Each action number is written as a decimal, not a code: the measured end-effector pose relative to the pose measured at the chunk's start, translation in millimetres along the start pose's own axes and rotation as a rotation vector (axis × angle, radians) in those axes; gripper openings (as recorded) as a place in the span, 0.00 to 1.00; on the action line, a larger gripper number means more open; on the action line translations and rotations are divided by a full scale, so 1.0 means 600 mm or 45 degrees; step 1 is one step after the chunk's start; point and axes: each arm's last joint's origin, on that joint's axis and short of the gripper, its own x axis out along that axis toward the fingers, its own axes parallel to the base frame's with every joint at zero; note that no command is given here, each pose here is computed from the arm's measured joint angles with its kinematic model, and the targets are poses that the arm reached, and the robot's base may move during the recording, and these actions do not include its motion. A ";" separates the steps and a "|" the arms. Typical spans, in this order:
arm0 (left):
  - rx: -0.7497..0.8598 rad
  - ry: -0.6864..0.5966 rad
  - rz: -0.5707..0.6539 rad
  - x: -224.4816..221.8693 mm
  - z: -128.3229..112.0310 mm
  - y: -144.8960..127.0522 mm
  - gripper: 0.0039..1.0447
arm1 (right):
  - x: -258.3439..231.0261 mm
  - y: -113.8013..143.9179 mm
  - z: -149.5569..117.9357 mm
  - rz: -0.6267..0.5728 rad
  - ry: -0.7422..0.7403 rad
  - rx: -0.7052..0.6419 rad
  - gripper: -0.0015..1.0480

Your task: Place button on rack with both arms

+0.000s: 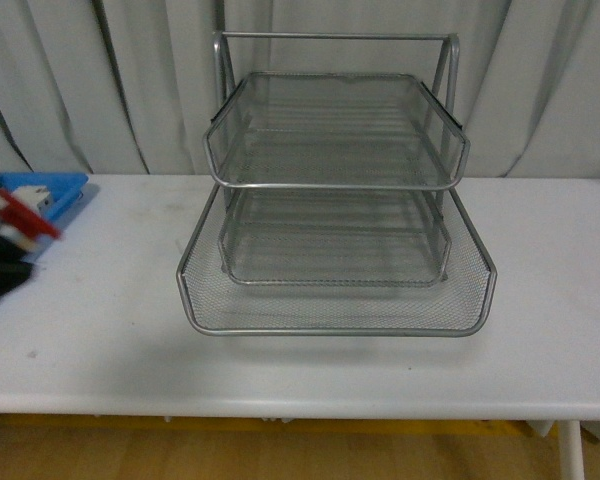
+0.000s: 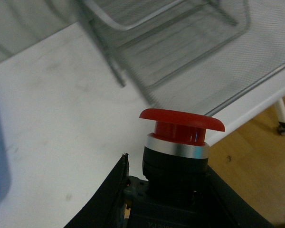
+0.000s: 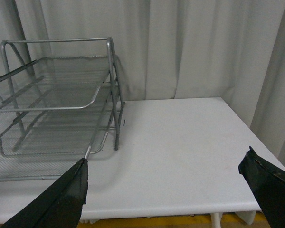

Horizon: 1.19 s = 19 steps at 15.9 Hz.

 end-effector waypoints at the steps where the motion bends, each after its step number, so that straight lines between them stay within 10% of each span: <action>1: 0.103 -0.024 -0.092 0.029 0.021 -0.019 0.34 | 0.000 0.000 0.000 0.000 0.001 0.000 0.94; 12: 0.088 0.167 -0.377 0.324 0.107 -0.062 0.34 | 0.000 0.000 0.000 0.000 0.001 0.000 0.94; 18: -0.013 -0.093 -0.424 0.229 0.131 -0.033 0.95 | 0.000 0.000 0.000 0.000 0.001 0.000 0.94; 19: -0.062 -0.217 -0.362 0.188 0.143 -0.014 0.93 | 0.000 0.000 0.000 0.000 0.001 0.000 0.94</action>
